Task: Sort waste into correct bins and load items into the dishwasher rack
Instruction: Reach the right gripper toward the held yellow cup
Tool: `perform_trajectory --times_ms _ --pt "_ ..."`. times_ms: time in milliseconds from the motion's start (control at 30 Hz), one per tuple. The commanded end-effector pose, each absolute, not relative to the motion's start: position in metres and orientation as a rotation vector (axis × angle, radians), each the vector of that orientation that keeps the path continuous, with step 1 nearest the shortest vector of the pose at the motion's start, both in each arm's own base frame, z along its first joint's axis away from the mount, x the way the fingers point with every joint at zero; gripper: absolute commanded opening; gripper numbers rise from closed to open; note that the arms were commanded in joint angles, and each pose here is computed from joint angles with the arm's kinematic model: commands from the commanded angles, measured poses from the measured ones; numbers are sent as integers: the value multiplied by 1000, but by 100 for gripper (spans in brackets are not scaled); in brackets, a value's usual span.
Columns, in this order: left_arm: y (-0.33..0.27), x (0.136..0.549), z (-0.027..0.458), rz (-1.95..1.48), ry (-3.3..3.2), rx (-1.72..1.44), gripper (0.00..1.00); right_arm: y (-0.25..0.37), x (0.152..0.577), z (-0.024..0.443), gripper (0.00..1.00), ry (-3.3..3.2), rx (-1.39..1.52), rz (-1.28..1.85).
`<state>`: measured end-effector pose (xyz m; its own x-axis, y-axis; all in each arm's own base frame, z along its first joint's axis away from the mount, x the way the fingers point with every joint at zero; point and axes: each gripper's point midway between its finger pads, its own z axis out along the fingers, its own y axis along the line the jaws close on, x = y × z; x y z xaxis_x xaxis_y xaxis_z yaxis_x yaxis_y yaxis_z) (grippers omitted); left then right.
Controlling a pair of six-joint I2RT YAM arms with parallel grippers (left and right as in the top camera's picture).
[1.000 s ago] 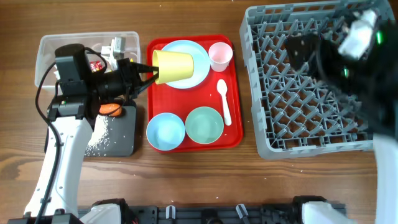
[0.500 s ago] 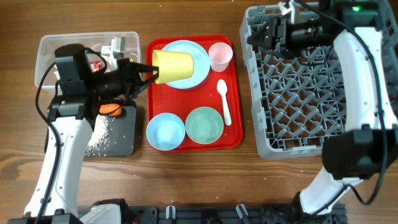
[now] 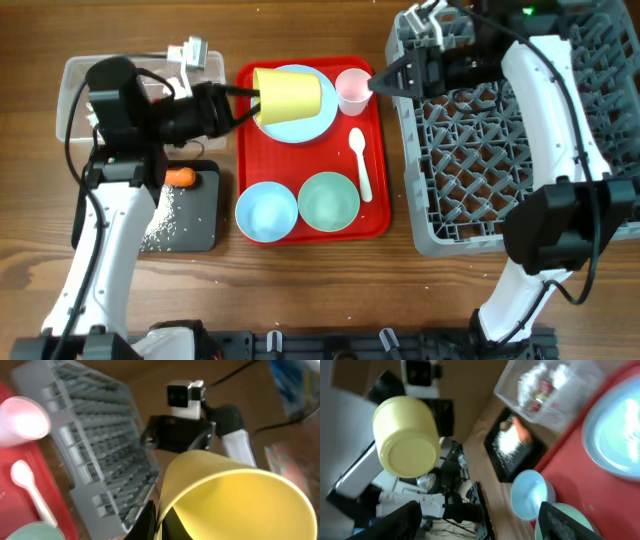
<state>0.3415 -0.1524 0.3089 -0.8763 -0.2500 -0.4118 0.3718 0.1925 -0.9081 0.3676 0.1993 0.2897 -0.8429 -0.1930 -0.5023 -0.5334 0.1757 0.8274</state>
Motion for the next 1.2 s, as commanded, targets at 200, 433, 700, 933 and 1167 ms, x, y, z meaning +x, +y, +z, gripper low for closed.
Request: perform_trajectory --times_ms 200,433,700,933,1167 --pt "-157 345 321 -1931 2019 74 4 239 347 326 77 1710 -986 1799" --pt "-156 362 298 -1945 2052 -4 4 250 342 339 78 1550 -1049 1810" --pt "-156 366 299 -1926 2032 12 4 271 332 339 96 1463 -1158 1794" --pt "-158 356 315 -1977 2015 91 4 278 333 333 100 1453 -1218 1734" --pt "-159 348 325 -2004 2011 152 4 278 336 333 100 1423 -1240 1703"
